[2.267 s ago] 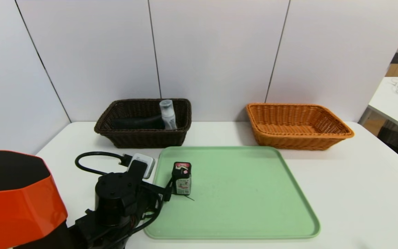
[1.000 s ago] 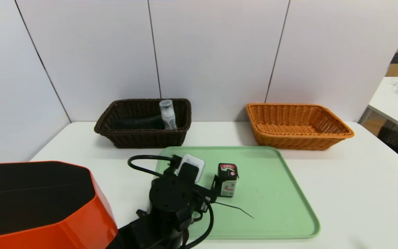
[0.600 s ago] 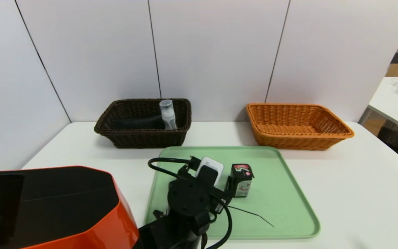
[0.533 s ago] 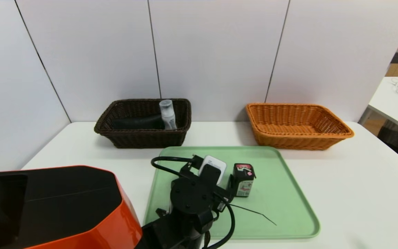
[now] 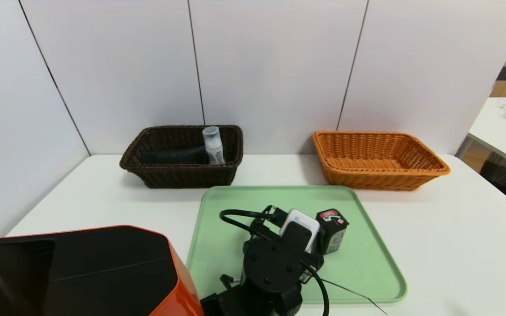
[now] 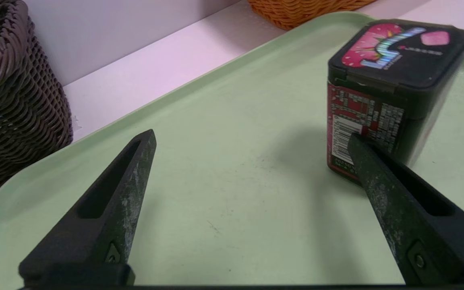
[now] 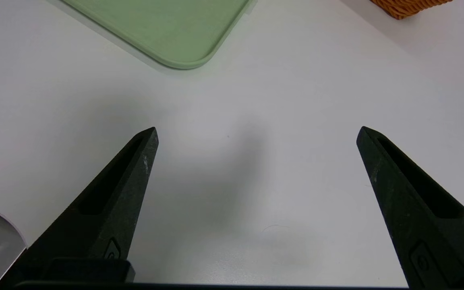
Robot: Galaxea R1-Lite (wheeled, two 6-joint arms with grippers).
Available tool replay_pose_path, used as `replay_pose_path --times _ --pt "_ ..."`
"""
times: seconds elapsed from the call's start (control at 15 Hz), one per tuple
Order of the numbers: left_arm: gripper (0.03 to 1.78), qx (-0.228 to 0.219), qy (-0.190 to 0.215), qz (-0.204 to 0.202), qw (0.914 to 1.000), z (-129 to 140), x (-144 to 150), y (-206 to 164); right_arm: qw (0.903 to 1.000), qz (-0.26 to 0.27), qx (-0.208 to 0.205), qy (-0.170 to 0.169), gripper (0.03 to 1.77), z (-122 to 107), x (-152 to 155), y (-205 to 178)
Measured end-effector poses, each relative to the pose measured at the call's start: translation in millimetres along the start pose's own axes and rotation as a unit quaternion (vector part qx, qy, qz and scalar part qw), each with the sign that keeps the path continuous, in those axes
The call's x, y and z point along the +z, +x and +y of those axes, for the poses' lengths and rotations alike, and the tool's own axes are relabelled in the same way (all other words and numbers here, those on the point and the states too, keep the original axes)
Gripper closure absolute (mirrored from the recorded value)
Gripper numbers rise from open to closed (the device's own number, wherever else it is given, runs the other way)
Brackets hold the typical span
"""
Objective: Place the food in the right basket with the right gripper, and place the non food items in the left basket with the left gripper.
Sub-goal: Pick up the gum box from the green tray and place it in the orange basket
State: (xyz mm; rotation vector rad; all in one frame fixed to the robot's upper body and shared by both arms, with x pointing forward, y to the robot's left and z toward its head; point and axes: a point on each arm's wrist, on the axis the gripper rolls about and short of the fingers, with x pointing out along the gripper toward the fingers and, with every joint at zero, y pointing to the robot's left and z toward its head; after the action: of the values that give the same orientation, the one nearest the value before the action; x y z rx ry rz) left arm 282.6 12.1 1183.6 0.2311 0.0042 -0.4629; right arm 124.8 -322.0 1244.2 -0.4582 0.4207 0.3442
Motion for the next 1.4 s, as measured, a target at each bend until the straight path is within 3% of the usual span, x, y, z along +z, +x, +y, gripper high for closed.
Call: replay_pose_path --times 0.27,0.47,0.73,1.4 --pt "0.12 0.012 0.006 0.011 0.9998 19 8 -8 1.0 -0.001 0.0 0.0 0.1 0 0 0" --pt "0.12 0.036 0.014 0.034 0.9987 56 21 -23 1.0 -0.002 0.0 0.0 0.1 0 1 0" --pt "0.12 0.064 0.021 0.067 0.9955 106 26 -70 1.0 0.0 0.001 -0.001 0.1 0 1 0" --pt "0.12 0.173 -0.003 0.059 0.9833 179 31 -145 1.0 -0.005 -0.001 -0.002 0.1 0 3 2"
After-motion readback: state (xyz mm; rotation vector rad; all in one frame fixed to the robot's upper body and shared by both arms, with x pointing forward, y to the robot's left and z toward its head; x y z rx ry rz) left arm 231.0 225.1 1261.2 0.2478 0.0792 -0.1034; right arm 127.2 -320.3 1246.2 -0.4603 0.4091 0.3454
